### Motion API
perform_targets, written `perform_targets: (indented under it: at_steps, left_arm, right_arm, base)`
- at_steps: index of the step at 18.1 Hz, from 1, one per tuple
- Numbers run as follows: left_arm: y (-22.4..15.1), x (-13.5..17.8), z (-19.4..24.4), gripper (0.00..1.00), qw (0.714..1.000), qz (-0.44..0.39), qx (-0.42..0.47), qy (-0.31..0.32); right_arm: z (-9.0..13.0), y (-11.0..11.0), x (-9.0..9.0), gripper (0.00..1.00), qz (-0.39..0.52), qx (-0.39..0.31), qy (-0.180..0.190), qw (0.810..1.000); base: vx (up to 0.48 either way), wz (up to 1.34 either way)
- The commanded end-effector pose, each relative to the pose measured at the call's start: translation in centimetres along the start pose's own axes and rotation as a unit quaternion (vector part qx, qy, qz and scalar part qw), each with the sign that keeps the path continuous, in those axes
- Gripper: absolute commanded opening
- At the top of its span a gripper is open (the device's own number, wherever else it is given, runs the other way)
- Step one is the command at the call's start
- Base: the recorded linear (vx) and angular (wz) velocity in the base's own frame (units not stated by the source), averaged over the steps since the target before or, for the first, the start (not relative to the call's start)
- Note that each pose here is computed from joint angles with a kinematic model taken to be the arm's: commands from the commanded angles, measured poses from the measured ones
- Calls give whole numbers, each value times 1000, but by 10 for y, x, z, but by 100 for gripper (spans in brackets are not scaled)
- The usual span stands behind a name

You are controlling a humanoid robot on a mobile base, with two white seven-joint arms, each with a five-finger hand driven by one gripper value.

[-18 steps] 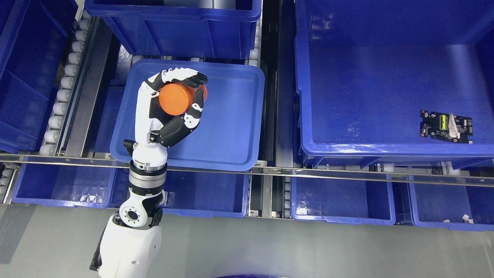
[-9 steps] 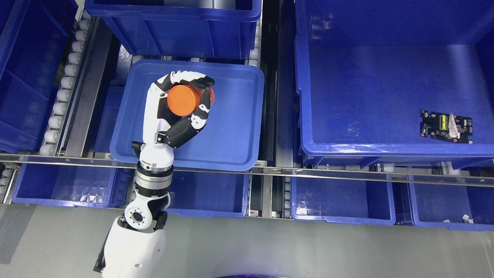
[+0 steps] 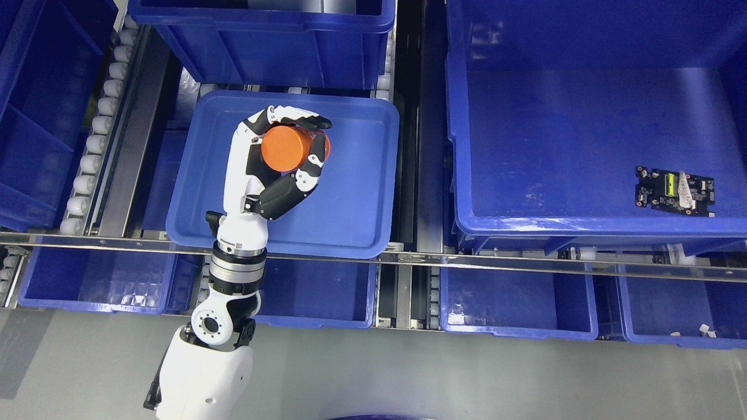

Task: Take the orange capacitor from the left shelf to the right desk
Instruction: 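Hold the capacitor in the left hand while turning toward the steel table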

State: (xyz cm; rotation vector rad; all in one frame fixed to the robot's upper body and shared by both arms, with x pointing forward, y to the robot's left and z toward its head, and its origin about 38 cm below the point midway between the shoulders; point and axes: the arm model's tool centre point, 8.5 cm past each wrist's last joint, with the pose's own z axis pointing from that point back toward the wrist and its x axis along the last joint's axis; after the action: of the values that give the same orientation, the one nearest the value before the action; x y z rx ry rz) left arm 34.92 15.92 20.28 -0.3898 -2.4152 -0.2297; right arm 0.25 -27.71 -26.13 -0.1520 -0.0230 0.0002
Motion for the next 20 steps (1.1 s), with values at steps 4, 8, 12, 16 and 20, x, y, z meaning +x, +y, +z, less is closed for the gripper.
perform_targets:
  at_steps: [4, 8, 12, 16, 20]
  left_arm:
    - [3, -3, 0, 1, 1000, -2, -6, 18]
    - [-2, -9, -2, 2, 999, 8, -13, 45]
    - [0, -10, -21, 2, 999, 6, -20, 47]
    - [9, -8, -25, 2, 999, -2, -12, 47]
    - [17, -8, -22, 3, 999, 1, 4, 48]
  right_arm:
    - [-1, -11, -9, 100, -2, -9, 3, 1000]
    - [-1, -11, -8, 100, -2, -9, 2, 1000]
    - [-1, -11, -9, 100, -1, -9, 3, 1000]
    - [-1, -11, -8, 100, -1, -9, 2, 1000]
    - [-1, -11, -8, 100, -2, -9, 2, 1000]
  base:
    - [0, 0]
    - [0, 0]
    - [1, 8]
    - [-32, 5]
    - [-90, 3]
